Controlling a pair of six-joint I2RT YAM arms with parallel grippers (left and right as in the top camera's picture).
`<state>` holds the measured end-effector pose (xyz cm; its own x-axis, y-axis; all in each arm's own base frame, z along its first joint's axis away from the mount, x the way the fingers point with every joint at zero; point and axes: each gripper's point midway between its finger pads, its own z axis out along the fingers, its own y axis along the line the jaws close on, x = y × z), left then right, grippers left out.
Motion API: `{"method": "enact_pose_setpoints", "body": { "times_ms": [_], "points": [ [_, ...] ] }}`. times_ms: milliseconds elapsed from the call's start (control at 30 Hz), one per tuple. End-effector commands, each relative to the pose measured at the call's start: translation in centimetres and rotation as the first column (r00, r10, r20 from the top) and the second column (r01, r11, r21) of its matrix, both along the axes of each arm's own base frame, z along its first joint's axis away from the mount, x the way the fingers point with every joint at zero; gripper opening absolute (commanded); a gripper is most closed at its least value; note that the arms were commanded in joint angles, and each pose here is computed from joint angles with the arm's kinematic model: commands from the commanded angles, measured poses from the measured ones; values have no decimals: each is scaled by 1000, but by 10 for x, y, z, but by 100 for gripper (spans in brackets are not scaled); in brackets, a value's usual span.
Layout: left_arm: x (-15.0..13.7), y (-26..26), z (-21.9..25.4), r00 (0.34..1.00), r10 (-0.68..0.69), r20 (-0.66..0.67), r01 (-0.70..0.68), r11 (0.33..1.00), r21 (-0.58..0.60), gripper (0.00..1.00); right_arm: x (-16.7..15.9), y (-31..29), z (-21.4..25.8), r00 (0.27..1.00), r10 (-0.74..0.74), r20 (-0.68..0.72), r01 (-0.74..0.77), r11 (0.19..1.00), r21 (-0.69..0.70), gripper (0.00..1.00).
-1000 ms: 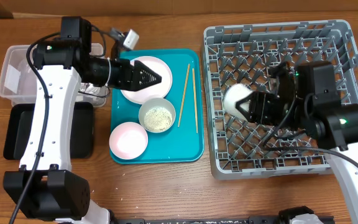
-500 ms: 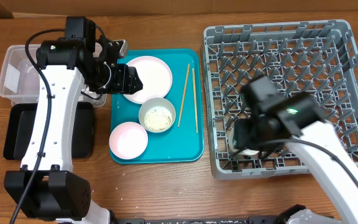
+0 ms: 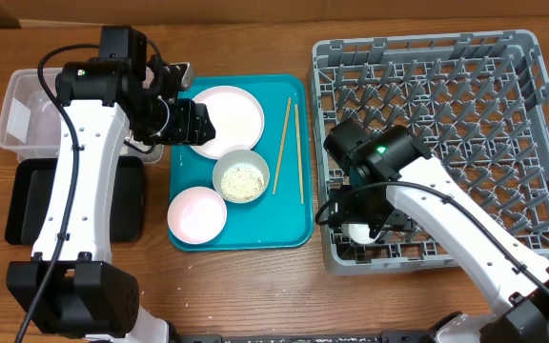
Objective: Sort waste into correct bins and load items into the dishwasher
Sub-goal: 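Lower the cup into the dish rack with the right gripper and release, then reach the left gripper to the grey rice bowl and grasp its rim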
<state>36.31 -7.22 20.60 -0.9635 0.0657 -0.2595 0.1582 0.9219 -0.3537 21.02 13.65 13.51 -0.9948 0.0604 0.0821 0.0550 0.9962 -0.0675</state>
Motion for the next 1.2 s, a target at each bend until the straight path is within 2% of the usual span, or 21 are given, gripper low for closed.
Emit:
{"method": "enact_pose_setpoints", "body": {
  "times_ms": [0,267,433,567,733,933,1033,1167],
  "points": [
    [0,-2,8,1000,6,20,-6,1000,2,70,2,6,6,1000,-5,14,5,1000,28,97],
    [-1,-2,8,1000,5,17,-5,1000,2,70,11,12,13,999,-4,54,1,998,58,93],
    [-4,-8,8,1000,-11,10,11,1000,2,70,39,30,55,982,9,188,-36,989,143,92],
    [-13,-23,7,998,-54,-12,54,999,3,69,55,34,81,963,12,271,-62,982,177,95],
    [-21,-39,0,998,-57,-37,61,993,104,69,74,30,98,946,-22,324,-56,971,231,96],
    [-31,-72,-9,996,-87,-34,92,979,183,66,90,4,99,935,-93,341,19,977,213,98],
    [-32,-80,-23,995,-94,-22,96,955,281,65,98,-20,98,930,-140,339,73,976,204,98],
    [-36,-101,-51,987,-159,-14,156,938,308,65,104,-49,97,926,-180,332,122,975,188,98]
  ]
}}
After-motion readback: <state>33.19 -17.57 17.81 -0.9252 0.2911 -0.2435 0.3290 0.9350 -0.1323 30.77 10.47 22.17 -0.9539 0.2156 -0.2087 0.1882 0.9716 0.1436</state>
